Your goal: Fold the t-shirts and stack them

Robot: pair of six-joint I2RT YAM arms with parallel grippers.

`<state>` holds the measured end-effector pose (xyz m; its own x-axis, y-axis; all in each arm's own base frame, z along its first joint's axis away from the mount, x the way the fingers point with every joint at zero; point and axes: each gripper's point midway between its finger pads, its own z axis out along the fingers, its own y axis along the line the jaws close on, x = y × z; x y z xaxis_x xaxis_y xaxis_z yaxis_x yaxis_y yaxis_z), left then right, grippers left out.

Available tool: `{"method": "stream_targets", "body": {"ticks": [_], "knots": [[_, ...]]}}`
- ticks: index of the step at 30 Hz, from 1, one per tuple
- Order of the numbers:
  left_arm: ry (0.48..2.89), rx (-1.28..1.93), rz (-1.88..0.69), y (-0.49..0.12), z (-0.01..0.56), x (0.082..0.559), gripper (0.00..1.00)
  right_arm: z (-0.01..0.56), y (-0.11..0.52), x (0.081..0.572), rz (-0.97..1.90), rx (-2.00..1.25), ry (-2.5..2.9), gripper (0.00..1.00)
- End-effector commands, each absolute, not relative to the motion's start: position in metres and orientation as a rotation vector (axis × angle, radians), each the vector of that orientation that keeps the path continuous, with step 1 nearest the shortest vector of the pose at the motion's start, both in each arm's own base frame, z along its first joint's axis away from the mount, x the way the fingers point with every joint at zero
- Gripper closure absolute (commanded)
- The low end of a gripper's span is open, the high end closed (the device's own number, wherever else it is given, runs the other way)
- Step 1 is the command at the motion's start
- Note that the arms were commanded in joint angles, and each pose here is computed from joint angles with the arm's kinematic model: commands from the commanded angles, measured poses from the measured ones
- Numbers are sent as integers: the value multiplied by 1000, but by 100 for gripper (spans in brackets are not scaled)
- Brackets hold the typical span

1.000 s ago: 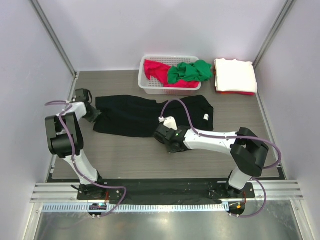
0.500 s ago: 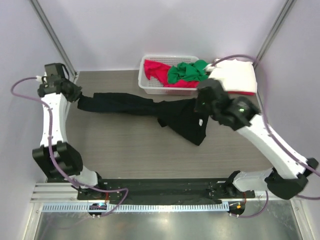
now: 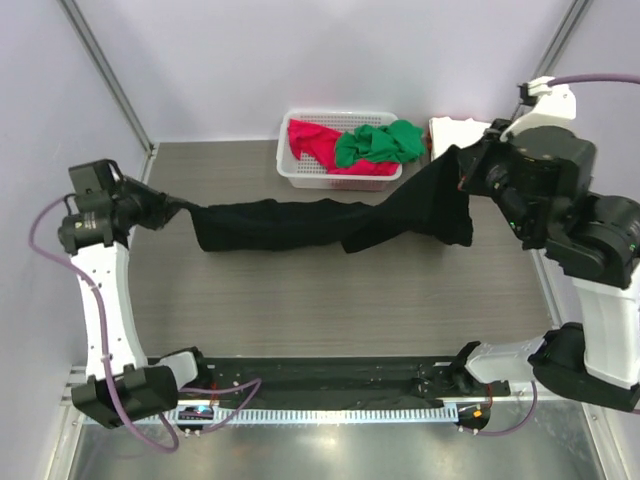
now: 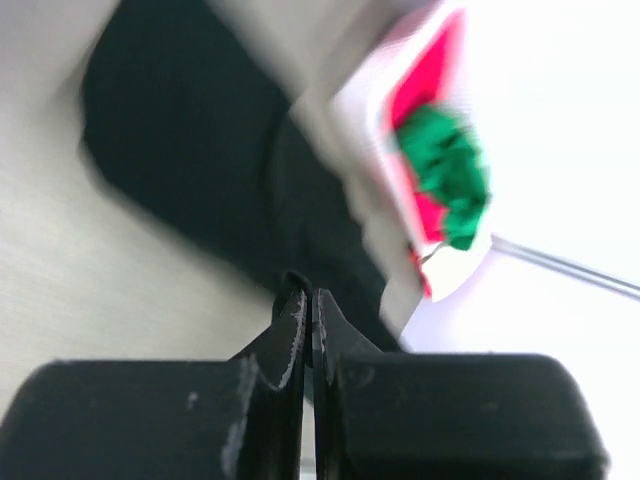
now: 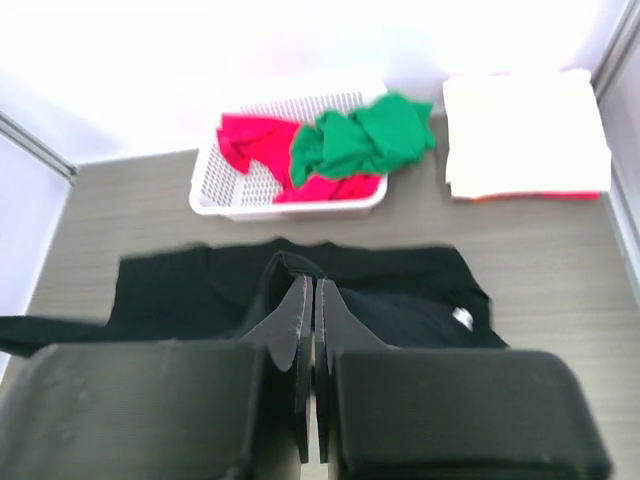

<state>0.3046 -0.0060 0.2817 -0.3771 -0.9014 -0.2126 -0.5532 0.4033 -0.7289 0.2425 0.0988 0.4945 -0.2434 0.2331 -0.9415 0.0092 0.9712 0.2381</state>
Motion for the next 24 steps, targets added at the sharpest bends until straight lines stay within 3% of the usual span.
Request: {"method": "stream_targets", "body": {"ticks": [1, 9, 12, 18, 21, 24], "knots": [[1857, -997, -673, -3, 383, 284, 100, 544, 71, 219, 254, 146, 1649, 99], [1605, -935, -628, -6, 480, 218, 100, 624, 59, 140, 560, -99, 1302, 99], [1409, -824, -606, -12, 546, 166, 100, 658, 51, 89, 681, -215, 1106, 99], [1079, -715, -505, -5, 610, 83, 100, 692, 26, 19, 693, -283, 877, 99], [961, -681, -500, -2, 632, 56, 100, 702, 18, 4, 674, -268, 820, 99], [946, -675, -510, 2, 641, 64, 100, 711, 15, 20, 584, -208, 820, 99]]}}
